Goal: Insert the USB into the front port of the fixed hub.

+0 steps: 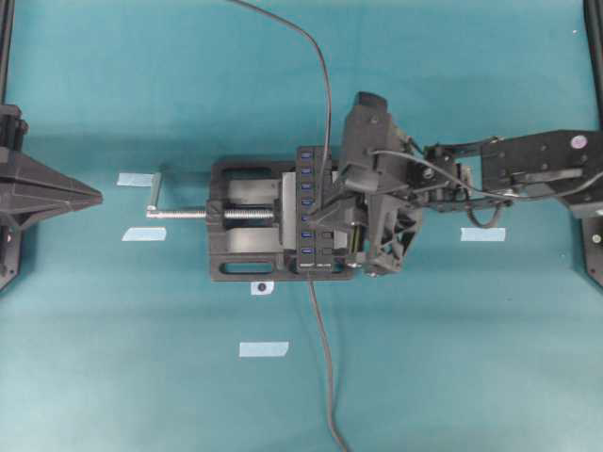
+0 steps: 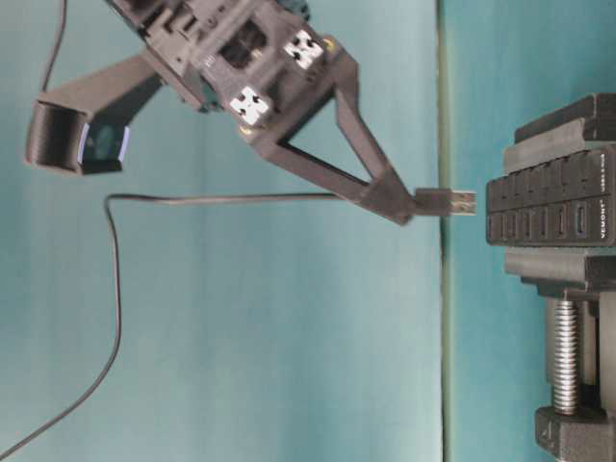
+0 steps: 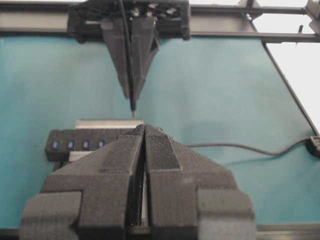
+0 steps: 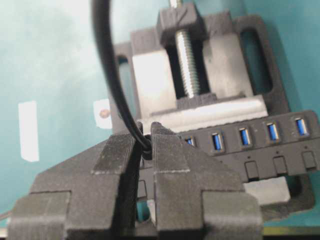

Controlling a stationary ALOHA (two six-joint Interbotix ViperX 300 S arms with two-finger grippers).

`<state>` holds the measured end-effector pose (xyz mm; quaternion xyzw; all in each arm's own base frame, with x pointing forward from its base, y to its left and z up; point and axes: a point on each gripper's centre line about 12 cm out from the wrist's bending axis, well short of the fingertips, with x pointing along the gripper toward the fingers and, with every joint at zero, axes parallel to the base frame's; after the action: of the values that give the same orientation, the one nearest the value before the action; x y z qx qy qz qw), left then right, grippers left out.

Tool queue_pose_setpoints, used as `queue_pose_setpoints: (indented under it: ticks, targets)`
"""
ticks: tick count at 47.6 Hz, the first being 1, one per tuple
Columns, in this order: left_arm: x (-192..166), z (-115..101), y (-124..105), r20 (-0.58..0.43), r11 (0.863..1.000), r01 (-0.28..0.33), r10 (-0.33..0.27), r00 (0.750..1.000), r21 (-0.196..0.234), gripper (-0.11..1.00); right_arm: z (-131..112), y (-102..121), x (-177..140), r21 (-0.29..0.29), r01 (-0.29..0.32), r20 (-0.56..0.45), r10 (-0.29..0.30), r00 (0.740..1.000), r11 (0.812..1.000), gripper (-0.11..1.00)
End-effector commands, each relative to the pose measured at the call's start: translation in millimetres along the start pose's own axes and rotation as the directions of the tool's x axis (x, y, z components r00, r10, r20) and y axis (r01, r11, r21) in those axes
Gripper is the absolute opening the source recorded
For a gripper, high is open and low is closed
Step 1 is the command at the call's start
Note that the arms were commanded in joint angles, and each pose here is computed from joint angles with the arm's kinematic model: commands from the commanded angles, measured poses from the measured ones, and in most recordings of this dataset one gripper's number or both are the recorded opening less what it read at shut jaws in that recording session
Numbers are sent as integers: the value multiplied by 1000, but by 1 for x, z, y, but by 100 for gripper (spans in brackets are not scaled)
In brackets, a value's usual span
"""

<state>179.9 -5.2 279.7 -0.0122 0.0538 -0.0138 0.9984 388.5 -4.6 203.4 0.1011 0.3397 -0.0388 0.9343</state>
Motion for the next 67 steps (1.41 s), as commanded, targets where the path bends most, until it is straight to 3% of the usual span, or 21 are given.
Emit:
queue_pose_setpoints:
  ticks: [1, 26, 67]
  targets:
    - [1, 10, 0, 22, 1000, -1, 1, 1000, -2, 0, 12, 4, -1, 6, -11, 35, 10, 999, 1000, 3]
    - [1, 14, 0, 29, 1000, -1, 1, 1000, -3, 0, -2, 10, 21, -5, -13, -23, 13, 1000, 1000, 3]
    - [2, 9, 0, 15, 1000, -1, 1, 1000, -2, 0, -1, 17, 26, -14, -25, -29, 25, 999, 1000, 3]
